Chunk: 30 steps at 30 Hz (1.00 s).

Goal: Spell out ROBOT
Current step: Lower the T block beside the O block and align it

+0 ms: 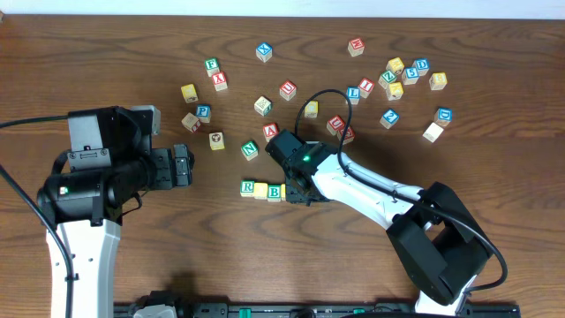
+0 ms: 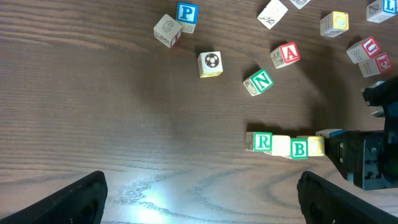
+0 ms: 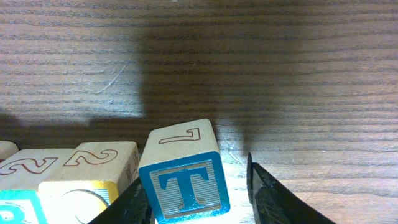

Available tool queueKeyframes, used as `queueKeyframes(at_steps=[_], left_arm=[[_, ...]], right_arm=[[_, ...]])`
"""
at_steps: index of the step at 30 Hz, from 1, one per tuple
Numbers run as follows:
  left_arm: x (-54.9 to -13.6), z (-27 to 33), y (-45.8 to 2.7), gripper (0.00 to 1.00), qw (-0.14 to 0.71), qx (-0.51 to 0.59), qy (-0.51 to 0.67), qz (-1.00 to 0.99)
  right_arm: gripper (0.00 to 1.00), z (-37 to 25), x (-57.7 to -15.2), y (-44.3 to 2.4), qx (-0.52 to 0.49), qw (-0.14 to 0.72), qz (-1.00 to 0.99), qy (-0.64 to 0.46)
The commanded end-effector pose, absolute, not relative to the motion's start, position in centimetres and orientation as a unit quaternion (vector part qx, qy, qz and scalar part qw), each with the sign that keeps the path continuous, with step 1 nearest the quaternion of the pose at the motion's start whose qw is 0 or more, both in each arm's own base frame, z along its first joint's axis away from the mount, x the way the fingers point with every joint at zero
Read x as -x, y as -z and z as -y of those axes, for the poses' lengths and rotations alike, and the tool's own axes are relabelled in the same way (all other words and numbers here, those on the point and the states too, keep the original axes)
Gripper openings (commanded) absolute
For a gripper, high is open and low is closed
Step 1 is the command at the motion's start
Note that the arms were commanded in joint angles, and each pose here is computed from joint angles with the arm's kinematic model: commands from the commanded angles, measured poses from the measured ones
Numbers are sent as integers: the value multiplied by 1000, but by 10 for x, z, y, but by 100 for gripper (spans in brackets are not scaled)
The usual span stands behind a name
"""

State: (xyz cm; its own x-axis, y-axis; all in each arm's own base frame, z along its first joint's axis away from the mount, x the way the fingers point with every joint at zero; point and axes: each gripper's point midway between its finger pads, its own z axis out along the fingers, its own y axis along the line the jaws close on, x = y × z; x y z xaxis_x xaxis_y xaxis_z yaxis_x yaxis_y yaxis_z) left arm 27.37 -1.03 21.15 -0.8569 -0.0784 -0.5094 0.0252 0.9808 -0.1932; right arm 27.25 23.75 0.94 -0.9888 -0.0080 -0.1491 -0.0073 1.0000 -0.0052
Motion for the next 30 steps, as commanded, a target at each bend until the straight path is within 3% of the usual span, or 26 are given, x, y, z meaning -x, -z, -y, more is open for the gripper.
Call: queueKeyframes(at_steps=[1,13,16,19,22,27,30], left_arm=[[-275,11,-217,96,274,7,101,-956],[-275,11,-217,96,274,7,101,-956],[-275,11,-217,96,274,7,101,-956],[-275,11,-217,96,274,7,101,-956],[-275,11,-217,96,274,7,101,-956],[-275,11,-217,96,274,7,101,-956],[-275,11,-217,96,274,7,101,-956]], right_arm=[[43,-235,-272,-10,3,80,-997,10],[43,-235,-272,-10,-3,80,-997,10],[31,-233,-272,-10,-8,81,-997,13],[31,-233,-272,-10,-9,81,-997,14],[33,-231,-272,-10,-12,82,-996,19],[48,-231,-272,-10,-12,83,-996,19],[49,-231,-272,-10,-12,83,-996,19]])
